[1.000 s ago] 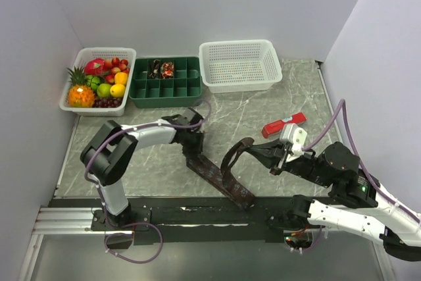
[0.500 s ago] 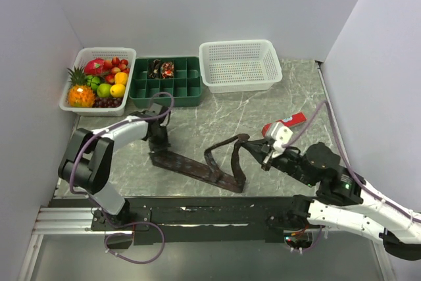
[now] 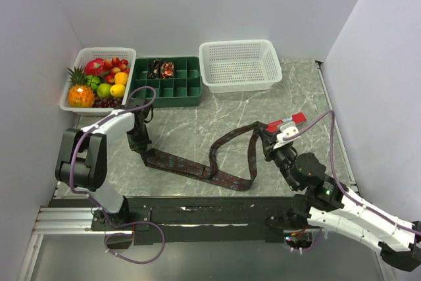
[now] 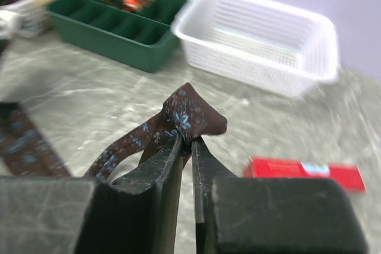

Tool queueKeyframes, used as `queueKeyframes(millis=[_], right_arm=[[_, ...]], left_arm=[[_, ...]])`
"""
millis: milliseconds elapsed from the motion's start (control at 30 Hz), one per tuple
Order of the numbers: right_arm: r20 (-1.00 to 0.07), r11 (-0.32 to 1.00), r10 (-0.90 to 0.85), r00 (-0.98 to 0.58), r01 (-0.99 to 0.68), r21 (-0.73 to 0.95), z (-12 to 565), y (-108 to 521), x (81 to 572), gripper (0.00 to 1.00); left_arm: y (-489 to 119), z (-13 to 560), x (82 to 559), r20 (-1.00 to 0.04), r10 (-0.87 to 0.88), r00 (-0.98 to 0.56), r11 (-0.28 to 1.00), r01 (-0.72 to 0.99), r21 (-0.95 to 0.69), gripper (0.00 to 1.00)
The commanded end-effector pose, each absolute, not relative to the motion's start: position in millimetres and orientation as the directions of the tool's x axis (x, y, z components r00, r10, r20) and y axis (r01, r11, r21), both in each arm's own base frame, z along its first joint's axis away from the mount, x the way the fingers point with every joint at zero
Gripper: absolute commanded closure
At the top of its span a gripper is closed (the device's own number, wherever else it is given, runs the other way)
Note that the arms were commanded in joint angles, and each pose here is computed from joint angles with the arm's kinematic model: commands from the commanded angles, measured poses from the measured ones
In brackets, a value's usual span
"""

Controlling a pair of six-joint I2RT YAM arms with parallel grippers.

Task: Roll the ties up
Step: Flatten out the tie at the center of the board.

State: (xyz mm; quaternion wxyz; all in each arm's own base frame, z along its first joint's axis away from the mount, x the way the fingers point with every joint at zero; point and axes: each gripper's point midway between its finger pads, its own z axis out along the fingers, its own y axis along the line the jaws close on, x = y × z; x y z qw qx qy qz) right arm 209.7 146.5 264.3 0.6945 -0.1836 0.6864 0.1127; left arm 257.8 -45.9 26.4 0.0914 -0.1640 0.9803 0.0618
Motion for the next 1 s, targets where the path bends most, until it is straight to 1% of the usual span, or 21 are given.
queueKeyframes(millis=[0, 33, 67, 100, 133, 200, 233, 300, 333, 367, 433, 467, 567, 633, 667, 733, 767, 833, 867, 900, 967], right_arm=[[-0.998, 0.974, 0.052, 0.03, -0.222, 0.044, 272.9, 113.9, 219.1, 0.75], [-0.998, 0.976, 0.062, 0.022, -0.211, 0.057, 271.0, 112.0, 218.9, 0.69], [-0.997, 0.977, 0.068, 0.023, -0.204, 0.062, 271.1, 109.1, 218.0, 0.67], [-0.997, 0.978, 0.069, 0.021, -0.198, 0.063, 270.1, 106.9, 217.6, 0.6], [-0.997, 0.978, 0.075, 0.02, -0.195, 0.069, 270.3, 105.3, 216.8, 0.49], [-0.995, 0.975, 0.096, 0.033, -0.205, 0.088, 275.9, 103.2, 213.9, 0.42], [-0.994, 0.971, 0.104, 0.038, -0.219, 0.093, 277.7, 103.9, 212.5, 0.28], [-0.99, 0.966, 0.129, 0.054, -0.233, 0.114, 284.6, 102.8, 209.9, 0.17], [-0.989, 0.963, 0.138, 0.059, -0.241, 0.12, 286.8, 103.5, 209.2, 0.04], [-0.988, 0.959, 0.142, 0.061, -0.254, 0.122, 288.3, 105.5, 208.4, 0.01], [-0.989, 0.957, 0.134, 0.061, -0.268, 0.113, 288.9, 109.4, 208.9, 0.01], [-0.992, 0.959, 0.114, 0.045, -0.266, 0.098, 284.5, 113.2, 211.5, 0.01], [-0.997, 0.965, 0.068, -0.021, -0.251, 0.071, 268.7, 126.1, 219.9, 0.01], [-0.993, 0.976, 0.096, -0.071, -0.191, 0.108, 265.1, 126.5, 226.5, 0.01], [-0.991, 0.983, 0.049, -0.128, -0.169, 0.071, 249.5, 131.3, 232.1, 0.01], [-0.974, 0.979, 0.118, -0.191, -0.143, 0.146, 251.6, 136.8, 241.9, 0.01], [-0.962, 0.982, 0.098, -0.255, -0.129, 0.135, 238.1, 142.7, 248.7, 0.01], [-0.924, 0.972, 0.16, -0.347, -0.106, 0.208, 235.2, 145.5, 259.9, 0.02], [-0.905, 0.974, 0.147, -0.399, -0.101, 0.203, 222.8, 150.9, 268.0, 0.03], [-0.89, 0.969, 0.16, -0.428, -0.105, 0.225, 226.7, 154.3, 272.7, 0.04], [-0.838, 0.965, 0.161, -0.521, -0.097, 0.245, 208.7, 161.9, 285.5, 0.06]], left_arm=[[-32.7, 25.7, 264.3, -0.193, -0.296, -0.935, 0.939, -0.322, 0.122, 0.99], [-33.0, 24.6, 264.6, -0.195, -0.296, -0.935, 0.939, -0.323, 0.119, 0.99], [-34.3, 26.4, 267.0, -0.209, -0.297, -0.932, 0.94, -0.324, 0.106, 0.99], [-36.5, 27.2, 269.1, -0.222, -0.298, -0.928, 0.942, -0.323, 0.087, 0.99], [-38.1, 29.6, 271.9, -0.24, -0.299, -0.923, 0.944, -0.324, 0.069, 0.99], [-40.8, 42.3, 277.8, -0.303, -0.303, -0.904, 0.945, -0.327, 0.029, 0.99], [-40.5, 47.7, 279.3, -0.326, -0.306, -0.895, 0.944, -0.33, 0.021, 0.99], [-38.8, 66.1, 283.9, -0.399, -0.322, -0.859, 0.938, -0.346, -0.011, 0.99], [-38.5, 73.6, 285.2, -0.426, -0.33, -0.843, 0.935, -0.352, -0.027, 0.98], [-38.3, 89.1, 287.5, -0.475, -0.34, -0.811, 0.932, -0.357, -0.059, 0.96], [-45.5, 103.4, 290.5, -0.515, -0.365, -0.775, 0.928, -0.348, -0.133, 0.92], [-51.0, 117.1, 291.0, -0.547, -0.372, -0.75, 0.927, -0.325, -0.186, 0.87], [-82.0, 126.2, 284.4, -0.542, -0.37, -0.755, 0.921, -0.222, -0.321, 0.83], [-92.6, 119.5, 277.8, -0.523, -0.37, -0.768, 0.918, -0.214, -0.335, 0.79], [-104.4, 114.5, 273.4, -0.51, -0.346, -0.788, 0.924, -0.189, -0.333, 0.78], [-115.4, 96.4, 266.7, -0.473, -0.328, -0.818, 0.93, -0.191, -0.314, 0.77], [-124.6, 91.3, 265.2, -0.465, -0.312, -0.829, 0.933, -0.175, -0.314, 0.78], [-135.6, 77.8, 260.8, -0.434, -0.298, -0.85, 0.936, -0.172, -0.307, 0.83], [-144.3, 67.2, 257.2, -0.412, -0.274, -0.869, 0.943, -0.16, -0.291, 0.86], [-149.0, 62.7, 259.2, -0.411, -0.279, -0.868, 0.942, -0.164, -0.292, 0.94], [-155.4, 48.5, 255.8, -0.385, -0.264, -0.884, 0.948, -0.165, -0.273, 0.99]])
